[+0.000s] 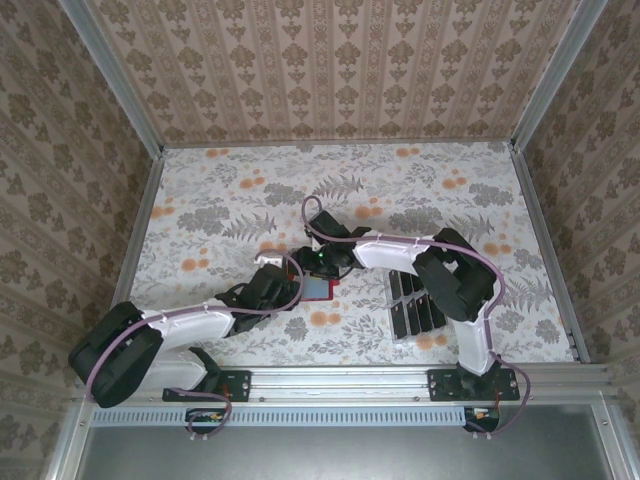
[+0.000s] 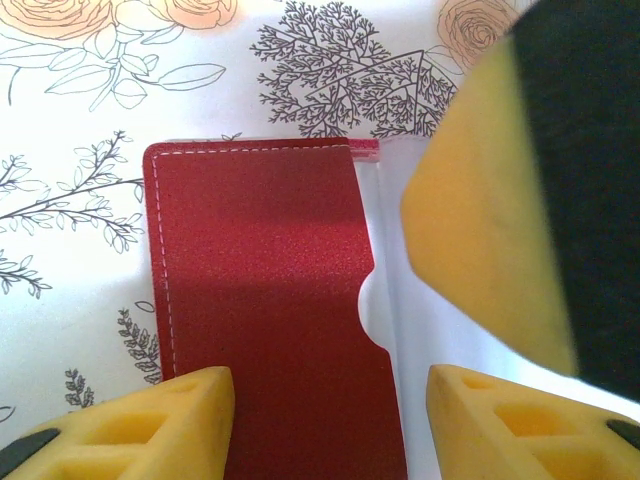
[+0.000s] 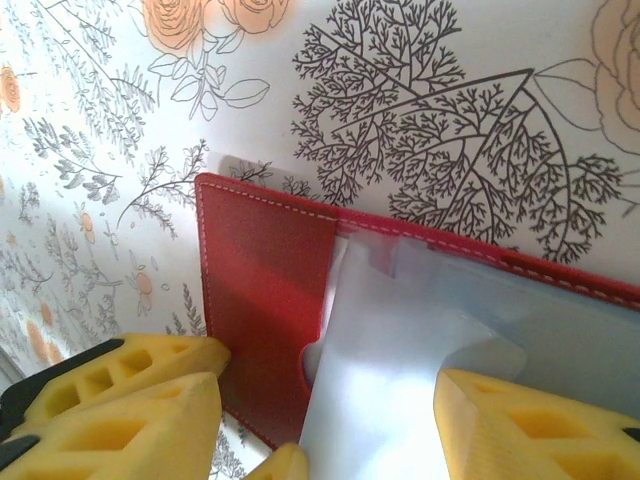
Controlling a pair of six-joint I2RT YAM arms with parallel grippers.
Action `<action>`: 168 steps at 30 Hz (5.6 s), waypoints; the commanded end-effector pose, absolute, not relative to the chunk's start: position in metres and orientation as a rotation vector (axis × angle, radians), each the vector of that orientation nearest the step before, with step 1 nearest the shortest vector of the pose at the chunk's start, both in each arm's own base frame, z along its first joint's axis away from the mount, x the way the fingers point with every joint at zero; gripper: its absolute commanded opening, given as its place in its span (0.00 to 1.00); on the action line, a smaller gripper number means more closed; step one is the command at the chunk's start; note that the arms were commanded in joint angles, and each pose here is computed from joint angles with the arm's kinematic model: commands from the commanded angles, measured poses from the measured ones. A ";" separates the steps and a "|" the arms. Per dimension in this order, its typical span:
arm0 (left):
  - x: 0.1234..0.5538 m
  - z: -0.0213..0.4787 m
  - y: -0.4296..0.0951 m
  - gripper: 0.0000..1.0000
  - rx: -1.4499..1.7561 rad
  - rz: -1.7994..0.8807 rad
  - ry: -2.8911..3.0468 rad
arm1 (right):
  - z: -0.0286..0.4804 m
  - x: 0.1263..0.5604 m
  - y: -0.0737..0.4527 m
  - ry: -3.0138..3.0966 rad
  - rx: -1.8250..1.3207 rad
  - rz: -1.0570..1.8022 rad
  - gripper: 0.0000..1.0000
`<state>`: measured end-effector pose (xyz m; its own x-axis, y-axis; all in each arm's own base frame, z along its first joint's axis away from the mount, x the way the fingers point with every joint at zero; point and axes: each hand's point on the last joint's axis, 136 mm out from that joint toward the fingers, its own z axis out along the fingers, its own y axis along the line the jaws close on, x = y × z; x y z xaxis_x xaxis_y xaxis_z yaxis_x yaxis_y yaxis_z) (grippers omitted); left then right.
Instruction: Put the credit cards into the card holder
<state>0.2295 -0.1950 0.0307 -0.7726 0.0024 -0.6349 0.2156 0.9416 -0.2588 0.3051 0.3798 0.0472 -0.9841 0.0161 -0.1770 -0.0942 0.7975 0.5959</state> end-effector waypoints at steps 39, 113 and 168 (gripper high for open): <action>0.222 0.080 -0.155 0.74 -0.059 -0.440 2.318 | 0.067 0.300 0.409 2.790 -0.044 1.048 0.62; 0.263 0.084 -0.154 1.00 -0.126 -0.193 2.368 | 0.077 0.260 0.141 2.854 -0.114 -0.353 0.43; 0.266 0.076 -0.160 1.00 -0.129 -0.219 2.380 | 0.065 0.257 0.150 2.893 -0.122 -0.260 0.07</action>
<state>0.2616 -0.1597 0.0731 -0.7346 -0.1459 -0.6626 -0.0250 0.9818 -0.1885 0.2611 0.1603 0.0620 -0.9688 -0.0945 -0.2289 -0.0596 0.9861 -0.1550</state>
